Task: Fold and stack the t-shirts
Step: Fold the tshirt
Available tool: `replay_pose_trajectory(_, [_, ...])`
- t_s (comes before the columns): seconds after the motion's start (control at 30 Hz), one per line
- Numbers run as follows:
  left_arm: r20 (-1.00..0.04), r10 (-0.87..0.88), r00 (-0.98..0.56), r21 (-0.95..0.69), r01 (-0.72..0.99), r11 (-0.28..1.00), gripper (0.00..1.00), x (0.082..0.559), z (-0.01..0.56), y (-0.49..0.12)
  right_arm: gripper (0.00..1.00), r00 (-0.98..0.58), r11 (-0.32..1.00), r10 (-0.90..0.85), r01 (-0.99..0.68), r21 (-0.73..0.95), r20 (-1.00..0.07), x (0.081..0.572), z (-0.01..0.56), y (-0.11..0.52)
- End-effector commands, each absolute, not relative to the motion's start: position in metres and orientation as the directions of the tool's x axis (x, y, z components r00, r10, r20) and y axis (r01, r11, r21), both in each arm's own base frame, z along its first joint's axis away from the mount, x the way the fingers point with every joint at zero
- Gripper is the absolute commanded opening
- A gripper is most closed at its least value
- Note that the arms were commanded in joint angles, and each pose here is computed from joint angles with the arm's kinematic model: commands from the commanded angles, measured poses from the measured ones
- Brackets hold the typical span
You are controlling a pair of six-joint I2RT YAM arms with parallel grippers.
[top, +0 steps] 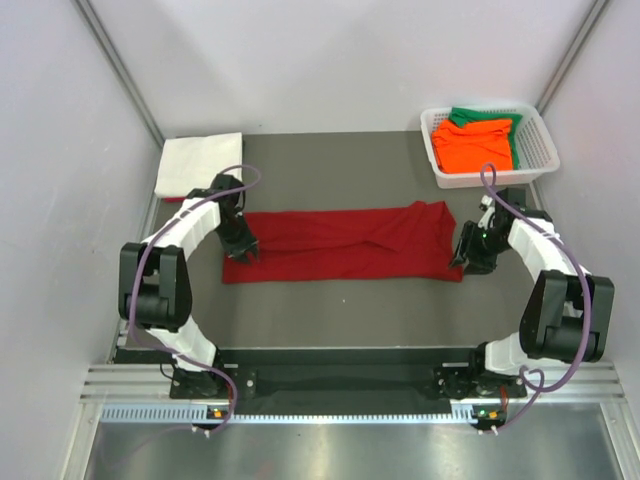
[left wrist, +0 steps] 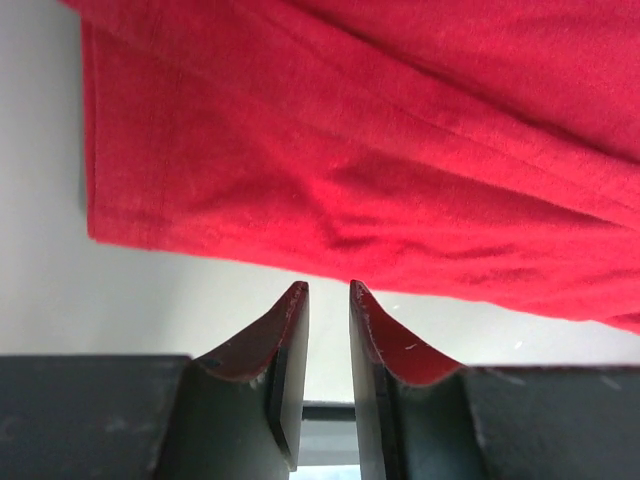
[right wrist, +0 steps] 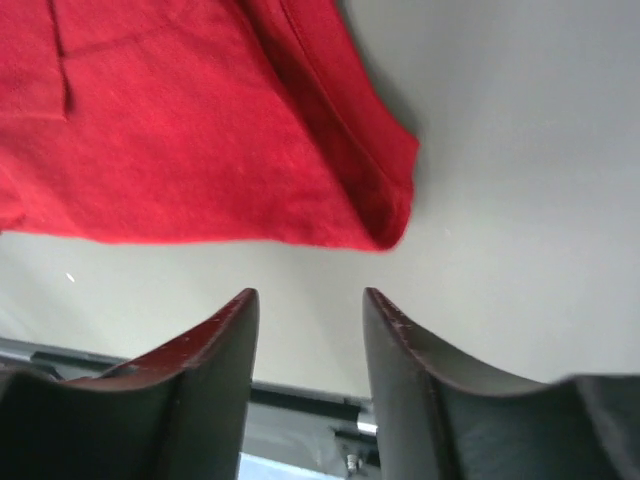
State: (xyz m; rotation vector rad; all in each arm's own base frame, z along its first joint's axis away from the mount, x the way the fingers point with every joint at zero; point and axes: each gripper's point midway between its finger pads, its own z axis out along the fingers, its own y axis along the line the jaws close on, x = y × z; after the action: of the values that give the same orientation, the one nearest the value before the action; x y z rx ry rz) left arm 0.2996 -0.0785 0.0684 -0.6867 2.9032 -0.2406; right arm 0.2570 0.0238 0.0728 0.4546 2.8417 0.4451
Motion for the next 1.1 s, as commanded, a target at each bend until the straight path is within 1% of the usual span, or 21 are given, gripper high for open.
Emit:
replay_pose_trajectory(0.0, [-0.121, -0.446, -0.887, -0.208, -0.416, 0.885, 0.28, 0.305, 0.063, -0.080, 0.45, -0.898, 0.910, 0.319, 0.202, 0.361, -0.302, 0.284, 0.079, 0.023])
replay_pose_trajectory(0.17, [-0.089, -0.426, -0.900, -0.162, -0.409, 0.898, 0.27, 0.299, 0.051, -0.075, 0.47, -0.913, 0.921, 0.302, 0.205, 0.332, -0.274, 0.285, 0.055, 0.018])
replay_pose_trajectory(0.4, [-0.082, -0.395, -0.915, -0.096, -0.388, 0.917, 0.27, 0.294, 0.040, -0.065, 0.47, -0.915, 0.920, 0.318, 0.235, 0.313, -0.247, 0.286, 0.044, 0.015])
replay_pose_trajectory(0.53, [-0.057, -0.388, -0.920, -0.064, -0.385, 0.921, 0.27, 0.285, 0.031, -0.061, 0.47, -0.921, 0.918, 0.332, 0.265, 0.297, -0.203, 0.280, 0.033, 0.014])
replay_pose_trajectory(0.63, [-0.052, -0.384, -0.922, -0.038, -0.383, 0.923, 0.26, 0.281, 0.026, -0.056, 0.31, -0.923, 0.919, 0.339, 0.282, 0.276, -0.185, 0.272, 0.024, 0.013])
replay_pose_trajectory(0.67, [-0.046, -0.383, -0.923, -0.037, -0.381, 0.924, 0.26, 0.280, 0.025, -0.056, 0.24, -0.920, 0.920, 0.345, 0.292, 0.263, -0.185, 0.271, 0.022, 0.011])
replay_pose_trajectory(0.73, [-0.036, -0.383, -0.923, -0.029, -0.382, 0.924, 0.26, 0.275, 0.021, -0.055, 0.21, -0.920, 0.920, 0.353, 0.308, 0.243, -0.170, 0.263, 0.014, 0.009])
replay_pose_trajectory(0.77, [-0.047, -0.383, -0.923, -0.002, -0.383, 0.924, 0.26, 0.274, 0.019, -0.050, 0.08, -0.916, 0.920, 0.364, 0.325, 0.218, -0.170, 0.262, 0.012, 0.005])
replay_pose_trajectory(0.8, [-0.042, -0.381, -0.924, 0.006, -0.382, 0.924, 0.26, 0.272, 0.017, -0.049, 0.00, -0.916, 0.920, 0.371, 0.342, 0.190, -0.151, 0.254, 0.008, 0.001])
replay_pose_trajectory(0.87, [-0.042, -0.379, -0.924, 0.043, -0.381, 0.924, 0.26, 0.268, 0.017, -0.043, 0.00, -0.910, 0.922, 0.386, 0.375, 0.096, -0.150, 0.245, 0.006, -0.014])
replay_pose_trajectory(0.93, [-0.052, -0.372, -0.927, 0.078, -0.375, 0.924, 0.26, 0.265, 0.017, -0.036, 0.00, -0.909, 0.922, 0.388, 0.385, 0.051, -0.152, 0.238, 0.008, -0.022])
replay_pose_trajectory(1.03, [-0.058, -0.372, -0.926, 0.099, -0.377, 0.921, 0.26, 0.263, 0.024, -0.032, 0.00, -0.907, 0.924, 0.382, 0.379, 0.051, -0.176, 0.243, 0.019, -0.023])
replay_pose_trajectory(1.07, [-0.085, -0.373, -0.924, 0.100, -0.381, 0.919, 0.26, 0.264, 0.032, -0.030, 0.03, -0.909, 0.927, 0.375, 0.371, 0.053, -0.182, 0.246, 0.023, -0.023])
